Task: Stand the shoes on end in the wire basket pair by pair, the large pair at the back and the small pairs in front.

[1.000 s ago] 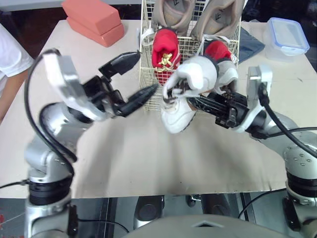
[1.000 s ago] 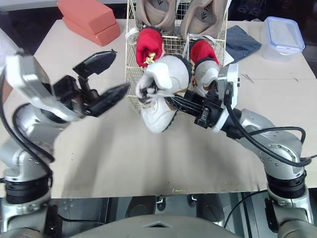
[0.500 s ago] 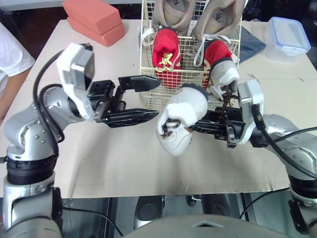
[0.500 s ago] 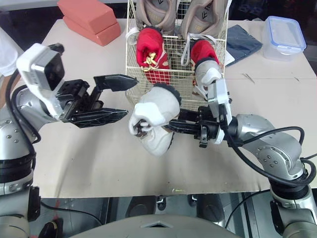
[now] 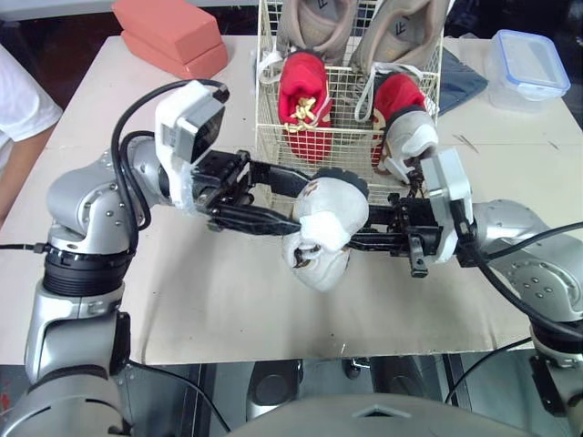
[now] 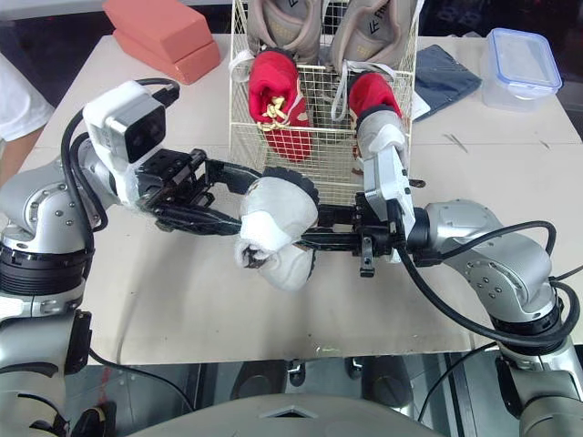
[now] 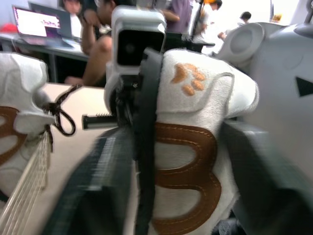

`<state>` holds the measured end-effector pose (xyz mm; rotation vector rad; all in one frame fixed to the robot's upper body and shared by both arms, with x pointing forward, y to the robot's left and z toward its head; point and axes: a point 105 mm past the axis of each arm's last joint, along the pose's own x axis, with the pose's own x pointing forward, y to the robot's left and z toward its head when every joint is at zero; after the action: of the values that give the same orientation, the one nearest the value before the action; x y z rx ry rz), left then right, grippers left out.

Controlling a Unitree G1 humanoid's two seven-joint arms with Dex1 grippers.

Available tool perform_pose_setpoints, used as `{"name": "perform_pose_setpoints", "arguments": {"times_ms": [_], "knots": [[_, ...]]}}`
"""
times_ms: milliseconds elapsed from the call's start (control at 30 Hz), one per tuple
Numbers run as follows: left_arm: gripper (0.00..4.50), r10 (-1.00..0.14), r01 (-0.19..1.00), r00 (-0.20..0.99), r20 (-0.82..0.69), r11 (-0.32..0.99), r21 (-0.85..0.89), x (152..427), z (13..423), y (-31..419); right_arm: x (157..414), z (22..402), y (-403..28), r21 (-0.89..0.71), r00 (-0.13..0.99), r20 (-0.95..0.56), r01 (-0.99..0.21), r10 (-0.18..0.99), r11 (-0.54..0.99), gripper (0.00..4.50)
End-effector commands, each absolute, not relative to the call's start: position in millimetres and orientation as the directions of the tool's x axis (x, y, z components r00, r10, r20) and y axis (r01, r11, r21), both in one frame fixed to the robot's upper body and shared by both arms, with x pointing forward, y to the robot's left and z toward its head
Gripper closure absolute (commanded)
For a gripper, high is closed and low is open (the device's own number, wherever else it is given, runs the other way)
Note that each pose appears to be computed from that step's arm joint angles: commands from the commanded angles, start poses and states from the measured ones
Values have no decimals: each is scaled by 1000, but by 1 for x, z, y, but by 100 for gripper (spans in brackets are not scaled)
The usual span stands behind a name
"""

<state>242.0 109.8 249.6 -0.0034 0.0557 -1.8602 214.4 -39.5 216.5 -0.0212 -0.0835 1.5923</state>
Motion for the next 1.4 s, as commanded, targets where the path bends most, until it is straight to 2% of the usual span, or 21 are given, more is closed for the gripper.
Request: {"name": "perform_pose_setpoints", "arguments": {"times_ms": [33, 100, 133, 367, 400, 500, 633, 667, 833, 967, 1067, 1200, 1300, 1400], "knots": [[358, -937, 938, -346, -42, -344, -50, 238, 248, 103, 202, 229, -33, -140, -98, 57, -986, 994, -89, 434], [397, -935, 935, -353, -40, -351, -48, 238, 248, 101, 202, 229, -33, -140, -101, 58, -986, 993, -92, 434], [403, -935, 935, -353, -39, -352, -47, 239, 248, 101, 202, 228, -33, -140, -100, 57, -986, 993, -91, 434], [412, -945, 945, -327, -28, -327, -26, 243, 248, 100, 205, 225, -38, -130, -70, 66, -990, 995, -61, 434], [412, -950, 950, -311, -15, -311, -13, 245, 250, 100, 206, 225, -38, -129, -61, 68, -990, 996, -52, 336], [420, -964, 964, -265, 27, -265, 18, 250, 257, 101, 209, 224, -41, -136, -28, 73, -990, 997, -17, 214], [431, -981, 984, -171, 93, -166, 60, 257, 268, 107, 213, 222, -49, -142, 40, 86, -988, 995, 52, 20], [433, -983, 987, -153, 105, -147, 65, 257, 270, 108, 213, 221, -52, -142, 51, 86, -988, 995, 63, 0], [437, -989, 994, -32, 142, -17, 104, 260, 277, 121, 216, 222, -63, -140, 128, 96, -980, 987, 141, 0], [438, -965, 971, 105, 240, 151, 182, 264, 299, 134, 221, 228, -73, -170, 210, 133, -958, 969, 231, 0], [438, -921, 914, 221, 321, 311, 261, 267, 316, 146, 227, 241, -84, -234, 297, 211, -910, 931, 343, 0], [438, -842, 813, 328, 429, 483, 325, 275, 331, 156, 229, 249, -94, -278, 356, 274, -860, 894, 428, 0], [438, -823, 759, 374, 429, 537, 368, 281, 325, 156, 228, 248, -99, -292, 392, 289, -833, 873, 471, 0], [438, -815, 756, 381, 437, 547, 361, 283, 317, 153, 225, 245, -102, -300, 420, 298, -812, 857, 501, 0]]}}
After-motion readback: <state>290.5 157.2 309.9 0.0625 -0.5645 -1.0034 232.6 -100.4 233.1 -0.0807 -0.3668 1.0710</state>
